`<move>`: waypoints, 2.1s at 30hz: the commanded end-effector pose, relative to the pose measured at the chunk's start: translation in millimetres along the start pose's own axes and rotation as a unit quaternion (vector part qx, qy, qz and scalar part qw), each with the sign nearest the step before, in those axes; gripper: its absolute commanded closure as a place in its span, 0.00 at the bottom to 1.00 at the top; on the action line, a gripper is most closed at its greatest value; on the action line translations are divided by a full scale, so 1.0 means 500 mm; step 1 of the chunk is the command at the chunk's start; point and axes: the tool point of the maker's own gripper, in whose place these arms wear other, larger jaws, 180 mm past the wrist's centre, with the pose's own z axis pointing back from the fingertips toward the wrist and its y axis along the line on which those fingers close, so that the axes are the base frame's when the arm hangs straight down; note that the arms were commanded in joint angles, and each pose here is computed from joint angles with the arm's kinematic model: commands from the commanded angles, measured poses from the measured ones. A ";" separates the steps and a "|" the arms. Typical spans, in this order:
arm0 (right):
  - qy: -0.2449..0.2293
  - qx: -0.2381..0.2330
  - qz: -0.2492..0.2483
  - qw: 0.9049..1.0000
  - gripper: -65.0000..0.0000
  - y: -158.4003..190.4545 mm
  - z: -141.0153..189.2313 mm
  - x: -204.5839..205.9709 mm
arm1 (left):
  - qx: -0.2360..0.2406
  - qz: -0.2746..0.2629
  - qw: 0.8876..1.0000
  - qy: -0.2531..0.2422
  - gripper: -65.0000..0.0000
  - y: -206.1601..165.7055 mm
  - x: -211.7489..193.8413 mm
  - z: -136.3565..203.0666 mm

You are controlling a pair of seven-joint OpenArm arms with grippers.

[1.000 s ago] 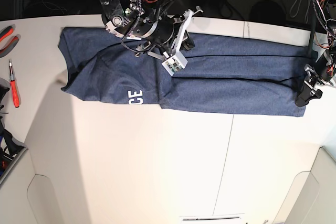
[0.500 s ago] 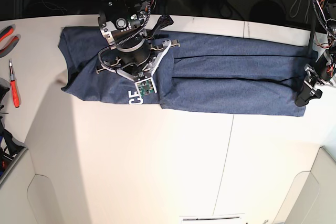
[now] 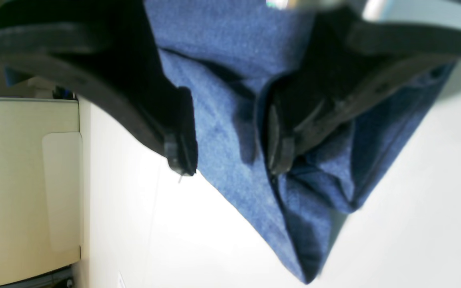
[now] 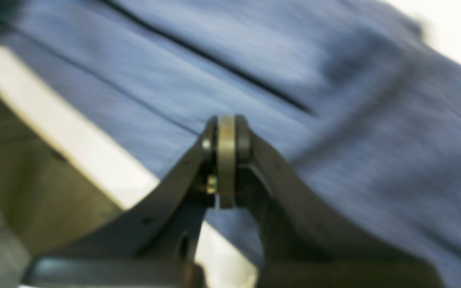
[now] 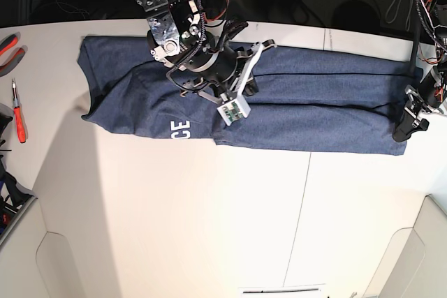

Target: Layout the t-shirt on the table in an organized manner, then fold the t-shirt properly

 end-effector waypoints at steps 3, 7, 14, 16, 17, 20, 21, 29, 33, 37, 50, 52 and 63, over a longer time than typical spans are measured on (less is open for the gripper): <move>-0.034 0.023 0.001 0.999 1.00 0.020 0.003 0.047 | -0.015 -0.017 0.999 -0.025 0.54 -0.018 0.049 0.006; -0.032 0.024 0.002 0.999 1.00 0.021 0.003 0.045 | -0.017 -0.014 0.999 -0.038 0.54 -0.020 0.059 0.006; -0.021 0.005 0.020 1.000 1.00 0.006 0.002 0.036 | 0.000 -0.025 0.993 -0.112 0.54 -0.005 0.141 0.048; -0.021 0.005 0.020 1.000 1.00 0.006 0.002 0.036 | 0.022 -0.043 0.992 -0.113 0.53 0.012 0.155 0.064; -0.021 0.006 0.019 1.000 1.00 0.007 0.002 0.036 | 0.032 -0.051 0.992 -0.111 0.53 0.020 0.157 0.069; -0.021 0.005 0.020 1.000 1.00 0.006 0.002 0.037 | 0.058 -0.075 0.991 -0.089 0.44 0.041 0.151 0.080; -0.021 0.005 0.020 1.000 1.00 0.006 0.002 0.037 | 0.065 -0.080 0.991 -0.082 0.41 0.047 0.145 0.082; -0.021 0.006 0.019 1.000 1.00 0.007 0.002 0.036 | 0.124 -0.123 0.984 -0.042 0.34 0.112 0.093 0.114; -0.021 0.005 0.019 1.000 1.00 0.006 0.002 0.036 | 0.138 -0.154 0.977 -0.043 0.29 0.129 0.076 0.125; -0.021 0.005 0.019 1.000 1.00 0.006 0.002 0.036 | 0.134 -0.184 0.974 -0.009 0.29 0.126 0.037 0.105; -0.020 0.005 0.020 1.000 1.00 0.006 0.002 0.035 | 0.107 -0.174 0.979 0.002 0.29 0.100 -0.006 0.071; -0.020 0.005 0.020 1.000 1.00 0.006 0.002 0.035 | 0.102 -0.165 0.981 -0.006 0.29 0.096 -0.002 0.070; -0.020 0.005 0.020 1.000 1.00 0.006 0.002 0.035 | 0.096 -0.155 0.983 -0.016 0.29 0.091 0.004 0.069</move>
